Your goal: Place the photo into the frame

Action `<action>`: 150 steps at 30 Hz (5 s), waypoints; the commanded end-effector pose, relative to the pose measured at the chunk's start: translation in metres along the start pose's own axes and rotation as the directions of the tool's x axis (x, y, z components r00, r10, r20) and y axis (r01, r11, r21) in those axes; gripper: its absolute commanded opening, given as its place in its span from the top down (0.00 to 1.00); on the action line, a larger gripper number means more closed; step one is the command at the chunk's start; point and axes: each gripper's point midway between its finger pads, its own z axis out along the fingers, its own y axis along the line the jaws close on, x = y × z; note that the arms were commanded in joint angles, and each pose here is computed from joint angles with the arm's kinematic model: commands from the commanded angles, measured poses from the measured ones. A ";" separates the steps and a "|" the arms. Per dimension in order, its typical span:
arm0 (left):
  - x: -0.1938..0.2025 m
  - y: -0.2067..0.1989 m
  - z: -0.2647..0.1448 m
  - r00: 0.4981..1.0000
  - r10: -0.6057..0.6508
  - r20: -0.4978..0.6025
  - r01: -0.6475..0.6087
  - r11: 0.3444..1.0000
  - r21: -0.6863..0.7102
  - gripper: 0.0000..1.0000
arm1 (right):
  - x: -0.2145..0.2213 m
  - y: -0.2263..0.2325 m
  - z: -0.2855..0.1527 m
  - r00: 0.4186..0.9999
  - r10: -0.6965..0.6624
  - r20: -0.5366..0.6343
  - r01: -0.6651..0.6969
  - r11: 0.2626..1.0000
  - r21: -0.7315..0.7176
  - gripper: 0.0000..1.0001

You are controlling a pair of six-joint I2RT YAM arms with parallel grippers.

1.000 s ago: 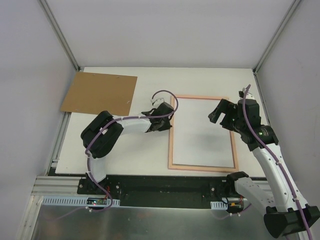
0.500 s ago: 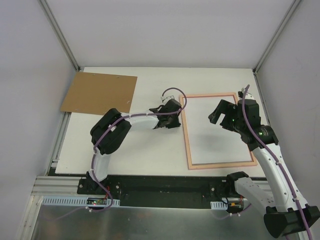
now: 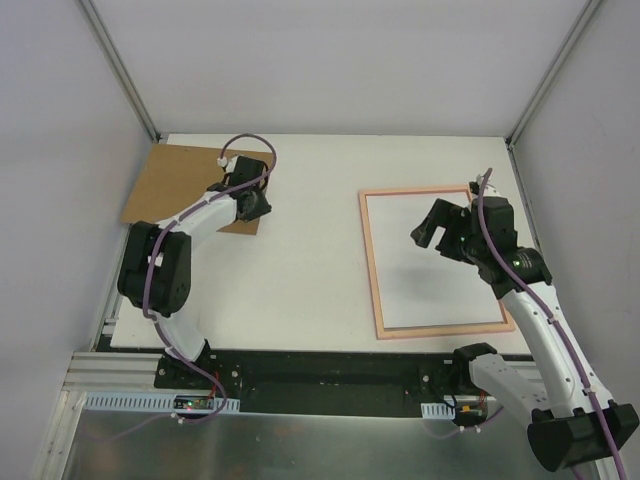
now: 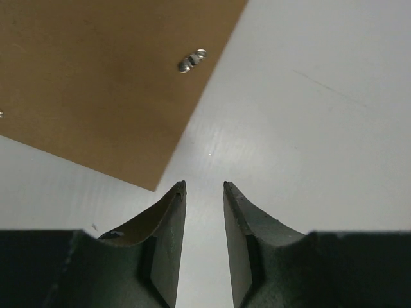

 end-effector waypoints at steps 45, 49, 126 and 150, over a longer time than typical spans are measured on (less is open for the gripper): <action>-0.016 0.032 0.100 0.960 0.155 -0.231 -0.166 0.986 -0.029 0.66 | 0.012 0.017 0.002 0.999 -0.053 -0.007 0.052 0.997 -0.055 0.00; -0.012 0.031 0.100 0.956 0.166 -0.241 -0.177 0.984 -0.026 0.67 | 0.012 0.017 0.001 0.999 -0.052 -0.004 0.052 0.997 -0.055 0.00; -0.054 0.009 0.062 0.933 -0.328 0.150 0.360 0.879 -0.313 0.70 | 0.016 0.016 -0.010 0.997 -0.082 0.004 0.082 0.995 -0.062 0.00; -0.048 0.024 0.092 0.950 -0.299 0.092 0.310 0.863 -0.399 0.73 | 0.017 0.022 0.011 0.995 -0.095 -0.036 0.092 0.993 -0.074 0.03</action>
